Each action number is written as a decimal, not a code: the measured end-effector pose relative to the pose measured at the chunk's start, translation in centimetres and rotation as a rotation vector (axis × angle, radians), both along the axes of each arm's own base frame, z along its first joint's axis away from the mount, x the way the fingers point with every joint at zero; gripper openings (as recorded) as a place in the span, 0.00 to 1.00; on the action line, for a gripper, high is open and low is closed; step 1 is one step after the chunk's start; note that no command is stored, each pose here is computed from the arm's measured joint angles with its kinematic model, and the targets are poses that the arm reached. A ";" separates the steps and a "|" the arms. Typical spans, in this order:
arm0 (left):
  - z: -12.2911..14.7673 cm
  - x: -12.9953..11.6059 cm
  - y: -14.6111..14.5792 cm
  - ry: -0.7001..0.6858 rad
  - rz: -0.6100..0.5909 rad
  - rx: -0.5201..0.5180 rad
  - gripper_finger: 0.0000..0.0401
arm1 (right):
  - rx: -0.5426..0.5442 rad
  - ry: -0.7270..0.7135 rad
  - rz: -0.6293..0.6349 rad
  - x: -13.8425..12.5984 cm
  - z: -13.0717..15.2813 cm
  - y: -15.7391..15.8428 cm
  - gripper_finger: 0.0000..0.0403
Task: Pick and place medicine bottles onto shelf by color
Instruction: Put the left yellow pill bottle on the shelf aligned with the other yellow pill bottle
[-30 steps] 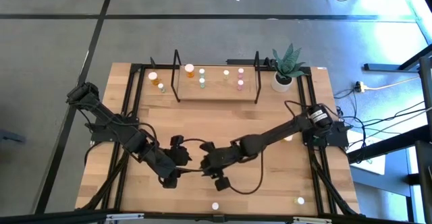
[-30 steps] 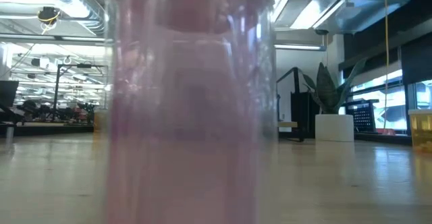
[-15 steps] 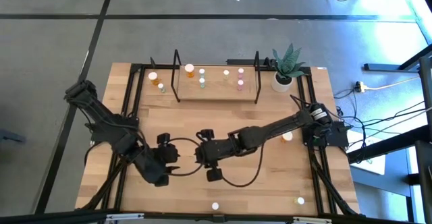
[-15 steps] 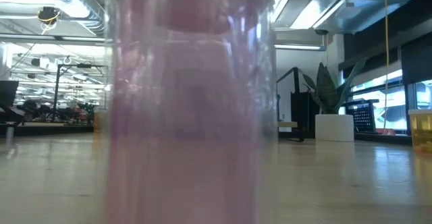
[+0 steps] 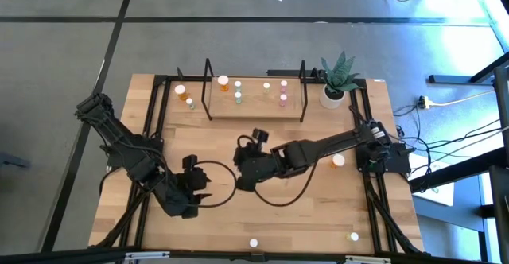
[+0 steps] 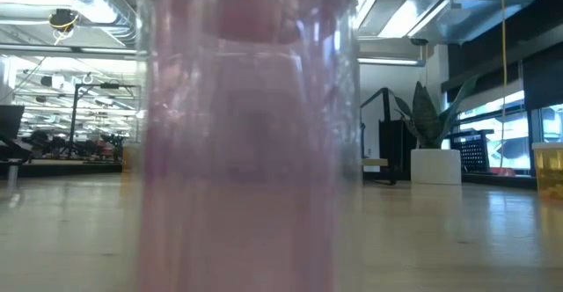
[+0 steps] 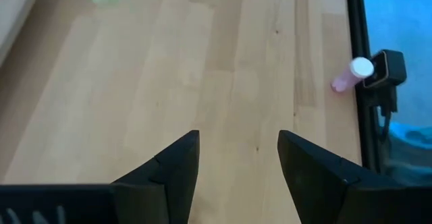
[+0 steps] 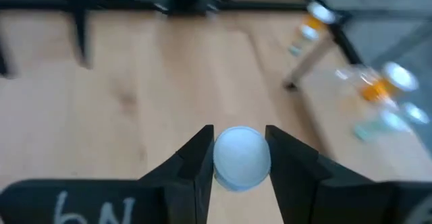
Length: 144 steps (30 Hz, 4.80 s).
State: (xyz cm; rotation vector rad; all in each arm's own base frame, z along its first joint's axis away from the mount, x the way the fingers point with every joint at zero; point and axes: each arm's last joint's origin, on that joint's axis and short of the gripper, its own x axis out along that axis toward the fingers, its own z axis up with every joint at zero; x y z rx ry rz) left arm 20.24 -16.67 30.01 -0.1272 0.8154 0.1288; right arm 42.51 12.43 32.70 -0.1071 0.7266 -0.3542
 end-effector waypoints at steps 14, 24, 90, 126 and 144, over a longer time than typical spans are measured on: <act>0.1 2.0 2.9 -0.052 0.173 0.065 0.48 | -0.196 0.188 -0.309 -3.3 2.3 -3.9 0.30; 0.1 3.4 5.5 -0.046 0.289 0.072 0.48 | -0.273 0.276 -0.430 -6.0 4.1 -7.3 0.30; 0.1 4.9 21.4 0.073 0.839 0.319 0.48 | 0.005 -0.028 -0.361 -4.9 -9.9 -24.3 0.30; 0.0 4.8 22.5 0.076 0.872 0.260 0.48 | 0.011 0.029 -0.489 -4.5 -12.9 -24.8 0.30; 0.0 4.8 22.5 0.076 0.872 0.261 0.48 | 0.031 0.024 -0.501 -4.5 -13.5 -25.8 0.30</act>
